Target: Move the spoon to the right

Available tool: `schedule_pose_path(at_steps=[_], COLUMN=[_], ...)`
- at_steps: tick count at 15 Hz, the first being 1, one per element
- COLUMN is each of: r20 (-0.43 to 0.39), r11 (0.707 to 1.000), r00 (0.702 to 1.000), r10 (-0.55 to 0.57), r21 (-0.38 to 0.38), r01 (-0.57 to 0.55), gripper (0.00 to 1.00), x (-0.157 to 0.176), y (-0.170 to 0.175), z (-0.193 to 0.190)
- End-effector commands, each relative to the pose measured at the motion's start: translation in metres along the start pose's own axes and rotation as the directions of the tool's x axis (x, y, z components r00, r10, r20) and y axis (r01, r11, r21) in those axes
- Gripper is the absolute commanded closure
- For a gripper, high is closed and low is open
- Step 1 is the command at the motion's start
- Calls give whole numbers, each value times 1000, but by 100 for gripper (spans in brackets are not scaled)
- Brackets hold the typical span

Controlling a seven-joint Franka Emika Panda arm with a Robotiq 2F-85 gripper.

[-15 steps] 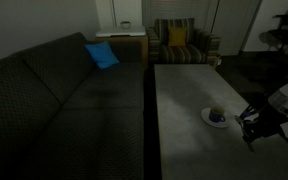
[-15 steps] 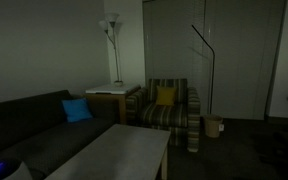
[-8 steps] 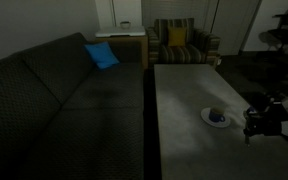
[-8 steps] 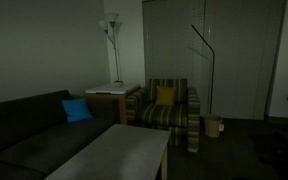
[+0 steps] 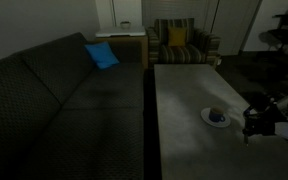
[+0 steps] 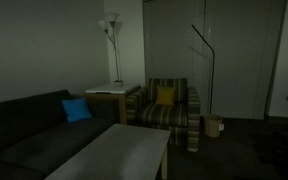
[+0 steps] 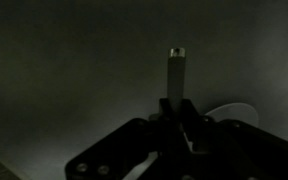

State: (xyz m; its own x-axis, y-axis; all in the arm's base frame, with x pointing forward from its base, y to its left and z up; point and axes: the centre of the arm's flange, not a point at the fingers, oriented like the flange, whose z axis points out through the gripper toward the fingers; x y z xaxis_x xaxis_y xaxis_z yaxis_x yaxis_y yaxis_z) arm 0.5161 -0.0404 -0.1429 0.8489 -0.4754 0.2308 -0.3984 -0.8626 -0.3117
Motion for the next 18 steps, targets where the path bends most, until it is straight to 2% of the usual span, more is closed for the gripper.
schedule_pose_path(at_steps=[1,3,7,10,11,13,18], r20=[-35,-37,-16,51,84,100,77], r11=[990,983,982,964,962,949,947], r00=[999,998,996,983,978,972,966], r10=[37,53,86,176,191,214,247], r21=[-133,-174,-165,-209,-213,-257,-230], r01=[-41,-58,-88,-162,-170,-182,-224], gripper=[96,96,96,96,96,96,96], x=[12,20,36,56,56,55,53], y=[5,9,10,33,34,39,33], z=[16,21,36,52,53,63,73])
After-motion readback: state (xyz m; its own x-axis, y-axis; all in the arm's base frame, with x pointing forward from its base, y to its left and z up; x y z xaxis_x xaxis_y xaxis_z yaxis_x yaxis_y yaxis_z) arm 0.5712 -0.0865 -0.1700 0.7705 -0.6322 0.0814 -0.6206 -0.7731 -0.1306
